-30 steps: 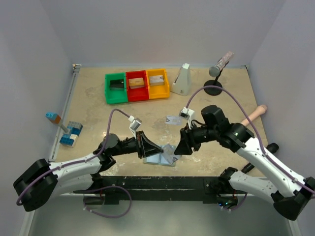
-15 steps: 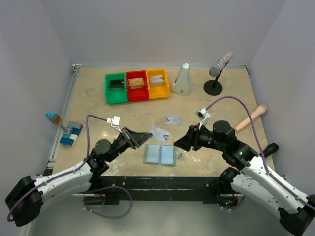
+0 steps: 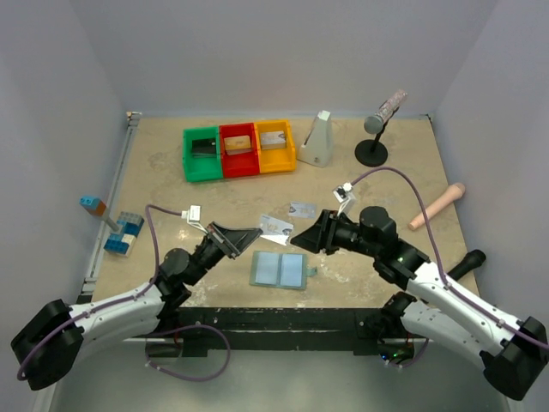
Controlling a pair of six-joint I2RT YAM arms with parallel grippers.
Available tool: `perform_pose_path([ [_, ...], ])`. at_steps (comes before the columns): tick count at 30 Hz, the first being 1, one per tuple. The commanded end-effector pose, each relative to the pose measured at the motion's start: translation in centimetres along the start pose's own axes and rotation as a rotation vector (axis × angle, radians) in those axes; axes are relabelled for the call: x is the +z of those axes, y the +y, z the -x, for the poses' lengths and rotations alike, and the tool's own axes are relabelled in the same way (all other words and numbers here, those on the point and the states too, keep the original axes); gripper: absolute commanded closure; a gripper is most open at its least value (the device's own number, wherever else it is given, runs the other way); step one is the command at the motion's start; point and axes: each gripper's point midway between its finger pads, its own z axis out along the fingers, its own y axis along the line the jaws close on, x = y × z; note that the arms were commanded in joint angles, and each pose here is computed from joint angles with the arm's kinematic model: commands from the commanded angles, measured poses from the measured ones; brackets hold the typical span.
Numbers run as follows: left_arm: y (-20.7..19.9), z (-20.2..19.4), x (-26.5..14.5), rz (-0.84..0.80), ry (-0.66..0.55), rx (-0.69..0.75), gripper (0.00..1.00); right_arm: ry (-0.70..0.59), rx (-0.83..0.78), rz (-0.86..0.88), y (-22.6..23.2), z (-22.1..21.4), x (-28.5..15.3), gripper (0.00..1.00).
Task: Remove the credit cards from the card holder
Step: Place the credit card at the center of the board.
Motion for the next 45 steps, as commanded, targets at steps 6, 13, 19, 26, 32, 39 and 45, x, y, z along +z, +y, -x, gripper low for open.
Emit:
perform_pose_path([
  [6,-2.3,0.8,0.1,-0.097,-0.035,-0.021,1.0,-0.011,0.0,0.088,2.8,1.5,0.9,0.5],
  [13,-2.0,0.7,0.2,-0.088,-0.029,-0.031,1.0,0.008,0.0,0.135,3.6,1.4,1.3,0.51],
  [19,-2.7,0.7,0.2,-0.119,-0.026,-0.042,1.0,0.026,0.012,0.169,4.0,1.3,2.0,0.59],
  [26,-2.9,0.6,0.1,-0.132,-0.025,-0.045,1.0,0.023,0.019,0.176,4.0,1.4,2.4,0.7],
  [32,-2.4,0.6,-0.2,-0.126,-0.033,-0.047,1.0,0.004,0.02,0.167,4.0,1.7,2.0,0.91],
  [39,-2.6,0.6,-0.2,-0.131,-0.029,-0.045,0.97,0.012,-0.003,0.173,4.5,1.7,1.4,1.0],
  [45,-1.8,1.0,-0.7,-0.092,-0.048,-0.036,0.46,0.014,-0.025,0.108,3.8,2.3,0.3,1.0],
])
